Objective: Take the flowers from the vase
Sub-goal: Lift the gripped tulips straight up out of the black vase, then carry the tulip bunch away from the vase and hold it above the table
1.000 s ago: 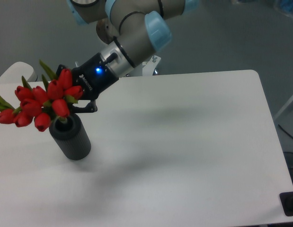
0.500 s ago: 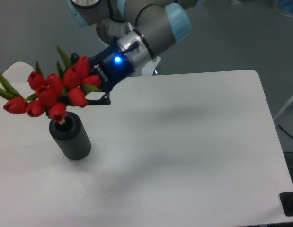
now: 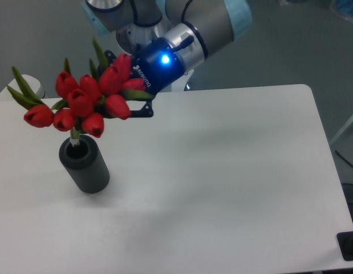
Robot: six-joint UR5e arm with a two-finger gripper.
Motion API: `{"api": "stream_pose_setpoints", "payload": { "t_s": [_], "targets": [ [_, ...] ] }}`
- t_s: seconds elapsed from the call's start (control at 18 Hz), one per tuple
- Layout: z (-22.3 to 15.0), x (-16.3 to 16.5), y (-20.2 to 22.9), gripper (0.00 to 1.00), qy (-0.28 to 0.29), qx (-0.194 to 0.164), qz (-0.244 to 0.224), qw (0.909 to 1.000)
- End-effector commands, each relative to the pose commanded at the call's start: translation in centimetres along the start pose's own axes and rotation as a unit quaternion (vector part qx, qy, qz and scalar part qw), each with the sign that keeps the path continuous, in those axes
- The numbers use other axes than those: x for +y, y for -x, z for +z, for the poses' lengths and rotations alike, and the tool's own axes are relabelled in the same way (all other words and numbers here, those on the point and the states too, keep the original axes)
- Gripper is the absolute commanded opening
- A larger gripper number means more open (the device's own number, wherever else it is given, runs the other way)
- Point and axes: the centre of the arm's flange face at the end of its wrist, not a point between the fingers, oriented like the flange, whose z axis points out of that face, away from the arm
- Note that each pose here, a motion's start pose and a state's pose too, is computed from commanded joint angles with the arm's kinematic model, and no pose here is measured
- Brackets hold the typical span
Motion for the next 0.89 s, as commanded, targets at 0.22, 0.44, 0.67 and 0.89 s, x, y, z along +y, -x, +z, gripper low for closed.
{"api": "stream_pose_setpoints", "payload": {
  "t_s": [0.22,0.44,0.67,0.89],
  "targets": [
    [-0.3,1.2,1.5,0.01,0.084,-0.080,0.058,0.9916],
    [-0.7,2.2,2.4,0.00,0.134,-0.114,0.092,0.9800],
    [-1.4,3.9,3.8,0.00,0.219,-0.164,0.123,0.9541],
    [-2.2,5.8,5.3,0.00,0.302,-0.199,0.146,0.9209]
  ]
}}
